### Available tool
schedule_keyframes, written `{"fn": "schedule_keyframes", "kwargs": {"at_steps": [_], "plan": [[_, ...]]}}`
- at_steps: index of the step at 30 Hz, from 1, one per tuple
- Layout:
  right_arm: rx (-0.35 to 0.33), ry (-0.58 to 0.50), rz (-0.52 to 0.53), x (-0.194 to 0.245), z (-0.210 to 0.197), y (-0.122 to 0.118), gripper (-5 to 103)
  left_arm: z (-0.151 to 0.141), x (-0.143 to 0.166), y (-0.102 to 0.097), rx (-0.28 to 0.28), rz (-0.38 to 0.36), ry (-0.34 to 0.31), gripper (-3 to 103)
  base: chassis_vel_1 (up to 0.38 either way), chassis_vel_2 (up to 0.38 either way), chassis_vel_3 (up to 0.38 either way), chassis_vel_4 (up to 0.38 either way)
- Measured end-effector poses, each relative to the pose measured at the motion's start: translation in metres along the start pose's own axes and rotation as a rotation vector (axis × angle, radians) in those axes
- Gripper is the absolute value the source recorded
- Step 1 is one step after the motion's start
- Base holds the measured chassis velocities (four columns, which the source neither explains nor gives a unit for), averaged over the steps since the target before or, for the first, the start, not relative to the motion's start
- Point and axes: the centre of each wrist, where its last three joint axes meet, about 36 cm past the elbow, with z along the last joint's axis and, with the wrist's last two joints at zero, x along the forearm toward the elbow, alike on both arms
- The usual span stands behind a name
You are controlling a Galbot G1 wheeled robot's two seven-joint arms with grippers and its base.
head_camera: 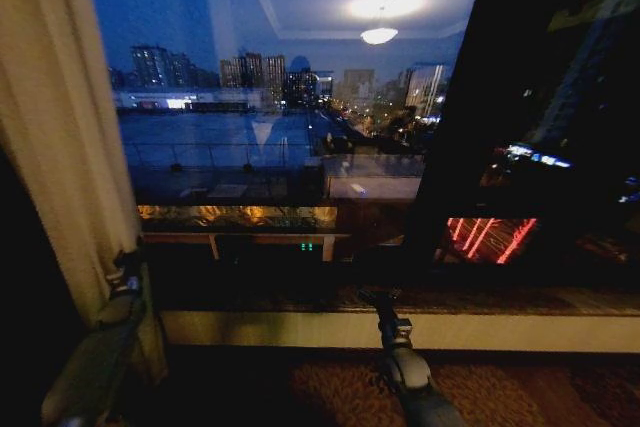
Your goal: Open the curtains by pulling them apart, changing their state from closed to fully open.
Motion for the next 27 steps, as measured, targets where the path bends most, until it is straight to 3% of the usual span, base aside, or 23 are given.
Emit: {"fn": "schedule_keyframes", "kwargs": {"at_steps": [2,3,6,7,10,12,16,20,27], "plan": [[0.0,0.0,0.0,0.0,0.0,0.0,100,0.002,0.023,-0.007,0.024,0.016,-0.013,46,0.0,0.0,0.0,0.0],[0.0,0.0,0.0,0.0,0.0,0.0,100,0.002,0.023,-0.007,0.024,0.016,-0.013,46,0.0,0.0,0.0,0.0],[0.0,0.0,0.0,0.0,0.0,0.0,100,0.0,0.065,-0.016,0.078,0.035,-0.022,63,0.0,0.0,0.0,0.0],[0.0,0.0,0.0,0.0,0.0,0.0,100,0.0,0.065,-0.016,0.078,0.035,-0.022,63,0.0,0.0,0.0,0.0],[0.0,0.0,0.0,0.0,0.0,0.0,100,0.0,0.112,-0.024,0.113,0.054,0.002,79,0.0,0.0,0.0,0.0],[0.0,0.0,0.0,0.0,0.0,0.0,100,0.0,0.123,-0.026,0.12,0.059,0.006,79,0.0,0.0,0.0,0.0],[0.0,0.0,0.0,0.0,0.0,0.0,100,-0.004,0.167,-0.037,0.155,0.091,0.006,98,0.0,0.0,0.0,0.0],[0.0,0.0,0.0,0.0,0.0,0.0,100,-0.009,0.194,-0.05,0.18,0.116,-0.024,100,0.0,0.0,0.0,0.0],[0.0,0.0,0.0,0.0,0.0,0.0,100,-0.013,0.222,-0.068,0.204,0.172,-0.015,100,0.0,0.0,0.0,0.0]]}}
